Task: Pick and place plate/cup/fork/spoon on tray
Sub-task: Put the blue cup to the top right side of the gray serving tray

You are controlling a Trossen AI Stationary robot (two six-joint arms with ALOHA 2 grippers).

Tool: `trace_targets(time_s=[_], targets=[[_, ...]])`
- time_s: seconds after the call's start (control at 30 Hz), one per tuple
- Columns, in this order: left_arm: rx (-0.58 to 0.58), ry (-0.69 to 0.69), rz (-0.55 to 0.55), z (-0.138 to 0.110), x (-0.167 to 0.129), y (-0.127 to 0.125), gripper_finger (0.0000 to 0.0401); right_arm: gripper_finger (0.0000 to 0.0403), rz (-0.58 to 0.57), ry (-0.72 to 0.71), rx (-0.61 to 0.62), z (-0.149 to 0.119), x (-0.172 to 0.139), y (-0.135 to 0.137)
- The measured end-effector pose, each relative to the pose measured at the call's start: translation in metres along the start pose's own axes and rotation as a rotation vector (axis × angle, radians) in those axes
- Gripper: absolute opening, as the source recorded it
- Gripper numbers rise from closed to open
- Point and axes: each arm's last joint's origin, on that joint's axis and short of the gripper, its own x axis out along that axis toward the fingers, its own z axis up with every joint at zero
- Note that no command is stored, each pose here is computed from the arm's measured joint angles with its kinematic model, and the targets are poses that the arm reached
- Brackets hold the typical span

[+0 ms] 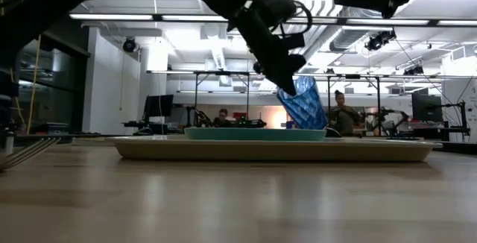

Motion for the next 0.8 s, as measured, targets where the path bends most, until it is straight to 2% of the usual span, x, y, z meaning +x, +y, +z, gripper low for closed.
trace_targets(time_s=[0.27, 0.47, 0.8], targets=[[0.000, 0.059, -0.026, -0.0014, 0.0049, -0.0076, 0.0000, 0.0000, -0.007, 0.008, 0.014, -0.0010, 0.0009, -0.0010], [-0.043, 0.039, -0.180, -0.0020, 0.0048, -0.0099, 0.0000, 0.0000, -0.006, 0.011, 0.019, -0.0013, 0.0009, -0.0010], [-0.040, 0.067, -0.105, -0.0060, 0.0076, -0.0076, 0.0014, 0.0000, -0.005, 0.011, 0.019, -0.0014, 0.0009, -0.0009]])
